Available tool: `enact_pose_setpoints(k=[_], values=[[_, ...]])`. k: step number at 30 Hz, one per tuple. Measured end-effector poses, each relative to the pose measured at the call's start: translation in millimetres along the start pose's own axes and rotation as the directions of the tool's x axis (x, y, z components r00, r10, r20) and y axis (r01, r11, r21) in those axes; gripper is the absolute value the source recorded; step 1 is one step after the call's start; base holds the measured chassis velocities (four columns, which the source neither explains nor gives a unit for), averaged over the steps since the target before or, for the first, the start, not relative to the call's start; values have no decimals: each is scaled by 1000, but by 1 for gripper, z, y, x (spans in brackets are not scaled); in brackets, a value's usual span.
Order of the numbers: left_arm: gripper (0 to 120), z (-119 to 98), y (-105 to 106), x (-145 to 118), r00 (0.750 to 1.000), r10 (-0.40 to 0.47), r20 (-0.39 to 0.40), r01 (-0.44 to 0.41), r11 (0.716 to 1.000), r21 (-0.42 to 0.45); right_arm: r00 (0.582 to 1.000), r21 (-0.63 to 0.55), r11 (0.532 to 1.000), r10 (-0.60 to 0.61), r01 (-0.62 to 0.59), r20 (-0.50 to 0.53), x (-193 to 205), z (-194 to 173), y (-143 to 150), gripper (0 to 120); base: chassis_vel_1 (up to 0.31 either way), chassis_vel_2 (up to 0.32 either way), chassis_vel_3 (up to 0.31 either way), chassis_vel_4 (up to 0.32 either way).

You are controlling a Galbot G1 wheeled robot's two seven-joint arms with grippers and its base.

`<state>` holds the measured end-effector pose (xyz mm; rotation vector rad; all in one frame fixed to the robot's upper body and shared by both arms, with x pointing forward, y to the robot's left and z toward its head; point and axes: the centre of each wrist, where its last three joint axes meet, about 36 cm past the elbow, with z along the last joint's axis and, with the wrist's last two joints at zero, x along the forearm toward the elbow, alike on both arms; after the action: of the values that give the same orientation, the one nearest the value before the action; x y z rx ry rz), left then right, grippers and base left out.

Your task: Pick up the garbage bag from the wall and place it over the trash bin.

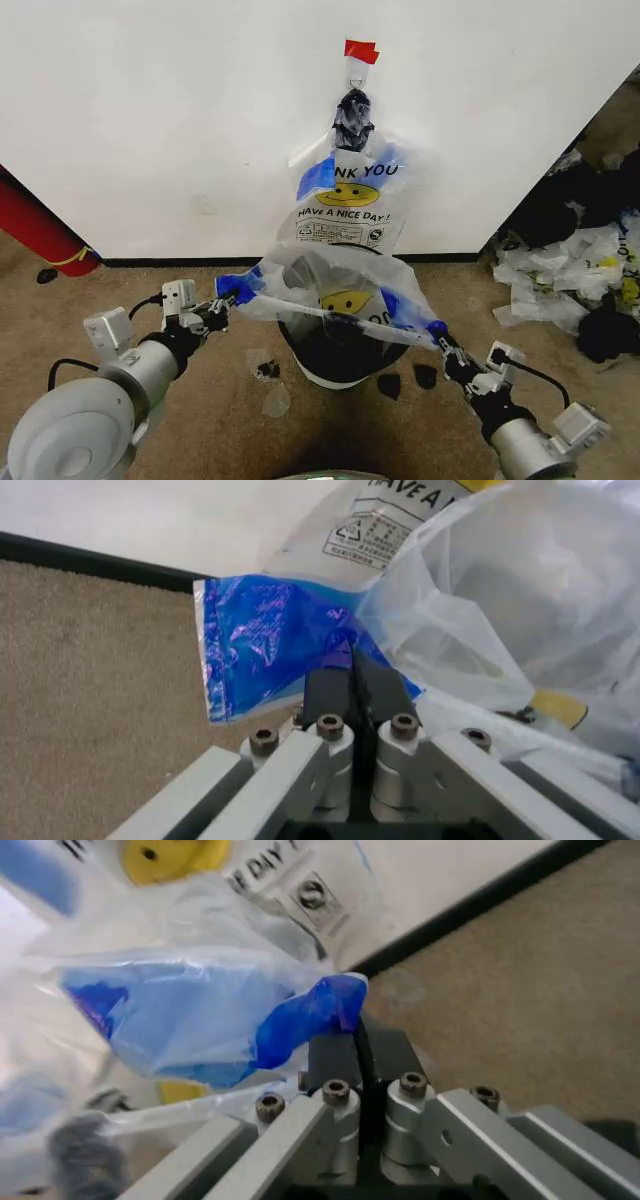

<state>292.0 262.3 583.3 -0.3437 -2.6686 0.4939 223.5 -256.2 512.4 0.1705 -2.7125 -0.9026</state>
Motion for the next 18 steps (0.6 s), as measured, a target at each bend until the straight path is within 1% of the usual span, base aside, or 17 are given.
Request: enact_pose_setpoints(k=[1, 3, 5, 6, 8, 9, 11, 13, 14, 16, 17, 18], values=[[0, 0, 0, 0, 1000, 0, 0, 0, 1000, 0, 1000, 0, 1000, 0, 0, 0, 0, 0, 0, 0, 0, 0, 0, 0], [0, -8, -1, -1, 1000, 26, 11, -26, 999, -19, 999, -16, 999, -52, 52, -2, -2, -11, -3, 0, 0, 0, 0, 0], [0, -25, -4, -1, 998, 65, 23, -63, 997, -51, 993, -40, 993, -114, 114, -9, -5, -24, -5, 0, 0, 0, 0, 0], [0, -29, -5, -1, 997, 73, 22, -72, 996, -61, 992, -45, 991, -126, 125, -14, -6, -26, -6, 0, 0, 0, 0, 0], [0, -41, -5, 0, 996, 90, -15, -91, 992, -91, 983, -52, 984, -175, 172, -52, -6, -32, -7, 0, 0, 0, 0, 0], [0, -41, -5, 0, 996, 90, -15, -91, 992, -91, 983, -52, 984, -175, 172, -52, -6, -32, -7, 0, 0, 0, 0, 0], [0, -46, -5, 1, 991, 105, -89, -113, 989, -96, 970, -24, 974, -225, 224, -89, -7, -38, -9, 0, 0, 0, 0, 0], [0, -47, -5, 2, 974, 130, -184, -145, 987, -70, 945, 54, 949, -301, 310, -131, -8, -47, -10, 0, 0, 0, 0, 0], [0, -46, -5, 1, 969, 139, -206, -154, 986, -60, 933, 88, 935, -330, 345, -146, -8, -51, -10, 0, 0, 0, 0, 0], [0, -43, -5, 1, 953, 159, -258, -172, 985, -29, 876, 147, 871, -437, 469, -206, -13, -62, -10, 0, 0, 0, 0, 0], [0, -43, -5, 1, 953, 159, -258, -172, 985, -29, 876, 147, 871, -437, 469, -206, -13, -62, -10, 0, 0, 0, 0, 0], [0, -43, -5, 1, 951, 161, -264, -173, 985, -24, 861, 151, 856, -458, 494, -220, -14, -64, -11, 0, 0, 0, 0, 0]])
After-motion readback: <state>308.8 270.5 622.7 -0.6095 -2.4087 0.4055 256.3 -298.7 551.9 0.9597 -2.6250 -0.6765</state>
